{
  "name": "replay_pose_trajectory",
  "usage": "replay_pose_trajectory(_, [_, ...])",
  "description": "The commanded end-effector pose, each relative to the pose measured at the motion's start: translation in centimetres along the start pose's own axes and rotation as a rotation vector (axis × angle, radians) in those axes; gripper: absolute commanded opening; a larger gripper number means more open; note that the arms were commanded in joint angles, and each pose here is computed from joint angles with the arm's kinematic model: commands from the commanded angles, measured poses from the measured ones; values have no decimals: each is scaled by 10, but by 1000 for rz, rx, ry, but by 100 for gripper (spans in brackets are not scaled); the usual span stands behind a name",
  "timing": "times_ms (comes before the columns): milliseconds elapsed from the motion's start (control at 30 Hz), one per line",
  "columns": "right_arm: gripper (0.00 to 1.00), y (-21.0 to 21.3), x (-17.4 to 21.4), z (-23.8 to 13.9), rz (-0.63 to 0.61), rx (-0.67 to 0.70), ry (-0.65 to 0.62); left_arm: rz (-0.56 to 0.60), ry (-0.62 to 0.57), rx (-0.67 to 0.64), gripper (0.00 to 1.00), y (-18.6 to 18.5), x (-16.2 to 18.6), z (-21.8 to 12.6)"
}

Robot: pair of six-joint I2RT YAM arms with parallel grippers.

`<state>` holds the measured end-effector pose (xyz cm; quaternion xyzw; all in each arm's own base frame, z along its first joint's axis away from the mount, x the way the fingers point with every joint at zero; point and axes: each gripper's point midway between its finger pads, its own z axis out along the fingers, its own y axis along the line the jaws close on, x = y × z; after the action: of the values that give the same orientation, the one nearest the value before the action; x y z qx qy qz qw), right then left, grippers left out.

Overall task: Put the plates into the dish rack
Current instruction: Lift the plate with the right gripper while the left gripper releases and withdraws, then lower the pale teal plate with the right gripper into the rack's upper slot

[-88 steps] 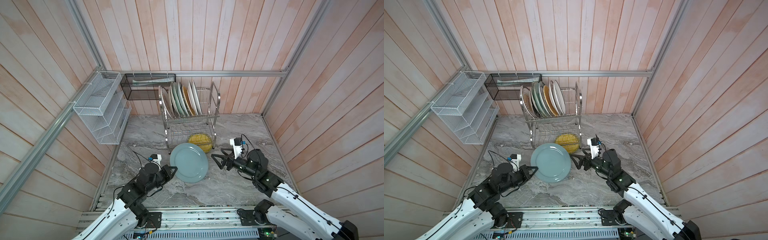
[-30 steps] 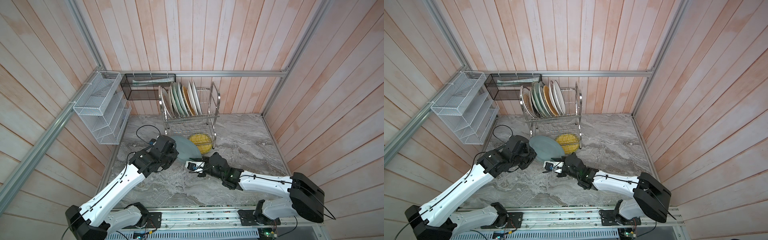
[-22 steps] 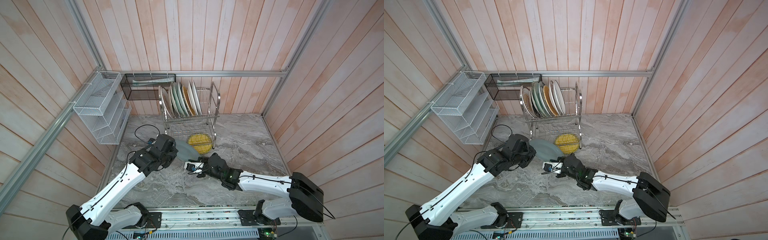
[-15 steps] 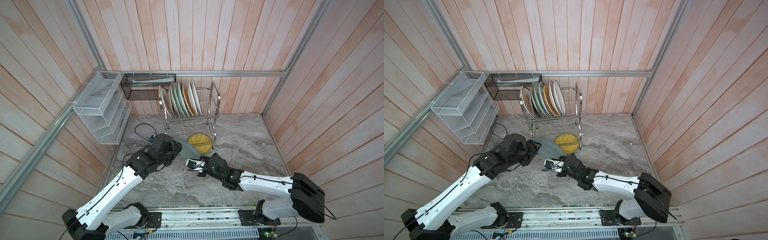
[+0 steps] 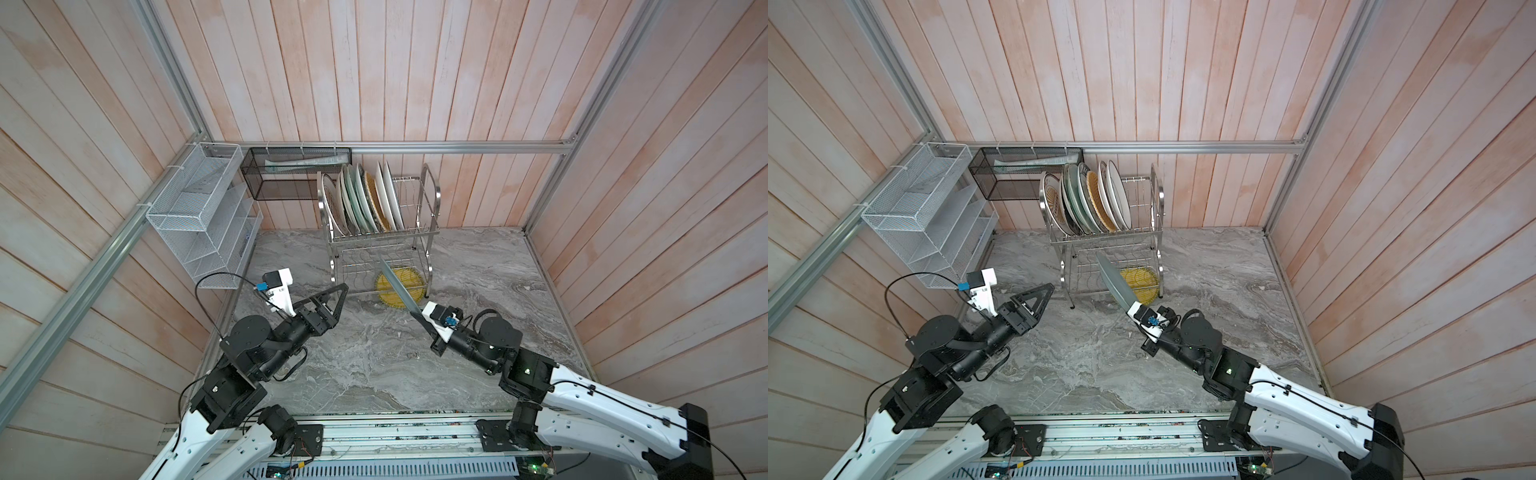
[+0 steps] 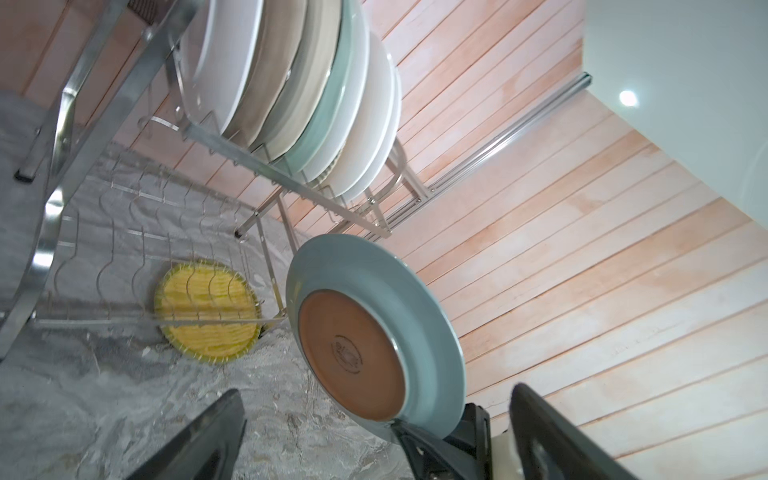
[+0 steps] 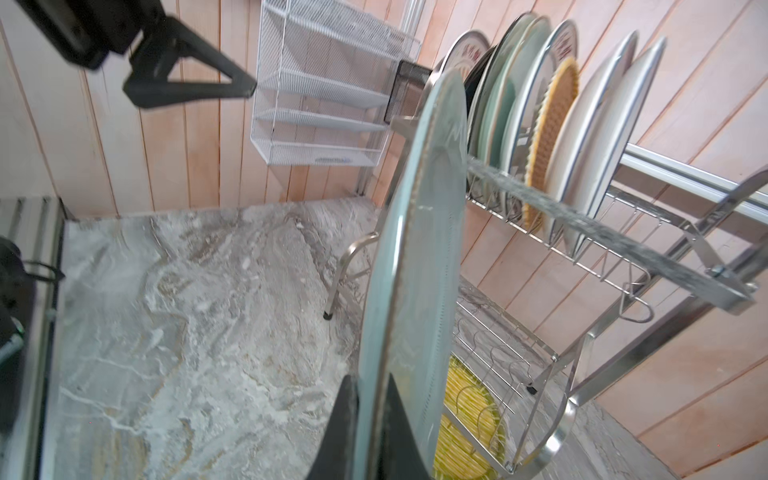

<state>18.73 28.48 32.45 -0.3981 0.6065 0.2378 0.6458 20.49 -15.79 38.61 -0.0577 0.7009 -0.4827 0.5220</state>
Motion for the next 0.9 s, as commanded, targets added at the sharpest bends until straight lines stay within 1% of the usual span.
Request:
replay_pose_trajectory(0, [0,-29,-104,-25,157,56,-250,213,11,83,100,-9,8,1])
replay_pose_trajectory(67, [0,-43,-133,-29,172,104,-300,251,32,84,100,-2,17,1])
replay_pose_trajectory(167, [0,-68,-167,-24,167,180,-338,332,62,106,100,6,33,1])
replay_pose_trajectory(267, [0,-97,-193,-14,186,222,-362,418,70,102,100,19,46,-3])
replay_pose_trajectory(367, [0,-127,-212,-7,205,234,-399,461,46,124,100,26,53,-11])
replay_pose_trajectory(467, [0,-159,-220,8,223,233,-393,493,22,146,100,32,60,-20])
replay_pose_trajectory(567, [0,-183,-220,25,223,225,-374,509,36,136,100,41,68,-25])
replay_pose_trajectory(700, [0,-200,-212,51,213,203,-324,513,83,130,100,51,83,-25])
replay_pose_trajectory(867, [0,-218,-196,79,249,187,-286,511,131,118,100,56,90,-20])
